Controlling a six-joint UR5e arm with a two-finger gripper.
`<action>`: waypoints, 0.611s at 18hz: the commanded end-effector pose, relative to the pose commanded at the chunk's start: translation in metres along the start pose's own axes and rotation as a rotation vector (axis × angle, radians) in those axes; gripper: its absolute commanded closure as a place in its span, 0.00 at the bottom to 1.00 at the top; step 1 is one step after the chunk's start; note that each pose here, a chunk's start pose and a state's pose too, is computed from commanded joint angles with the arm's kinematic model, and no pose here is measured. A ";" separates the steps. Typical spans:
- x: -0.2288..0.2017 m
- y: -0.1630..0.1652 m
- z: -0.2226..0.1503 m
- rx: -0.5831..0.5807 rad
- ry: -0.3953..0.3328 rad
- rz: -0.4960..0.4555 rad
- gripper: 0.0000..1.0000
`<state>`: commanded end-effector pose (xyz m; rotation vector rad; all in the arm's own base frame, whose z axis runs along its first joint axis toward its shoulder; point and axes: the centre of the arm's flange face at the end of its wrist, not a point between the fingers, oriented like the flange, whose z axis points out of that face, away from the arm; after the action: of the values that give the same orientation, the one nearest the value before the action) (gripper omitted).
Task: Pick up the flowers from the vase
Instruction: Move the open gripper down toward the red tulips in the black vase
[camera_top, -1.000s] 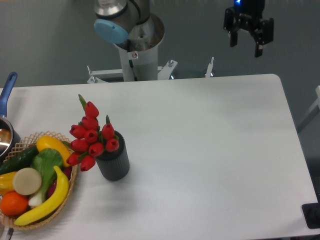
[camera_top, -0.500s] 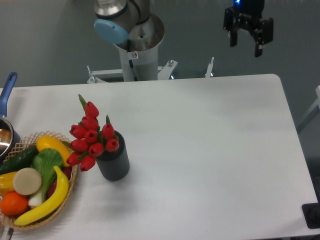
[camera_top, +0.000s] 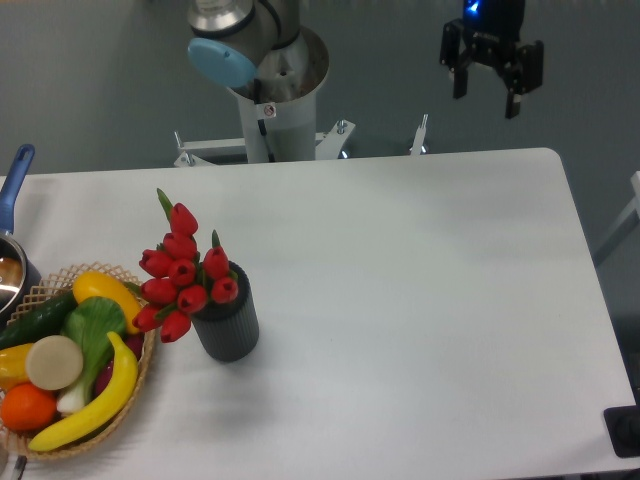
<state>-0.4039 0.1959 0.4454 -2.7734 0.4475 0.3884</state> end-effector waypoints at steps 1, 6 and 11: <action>0.000 -0.007 0.005 0.005 0.003 -0.027 0.00; -0.001 -0.036 0.021 0.201 0.004 -0.236 0.00; -0.001 -0.053 0.047 0.483 0.025 -0.262 0.00</action>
<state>-0.3964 0.2598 0.4157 -2.3243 0.1501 0.1564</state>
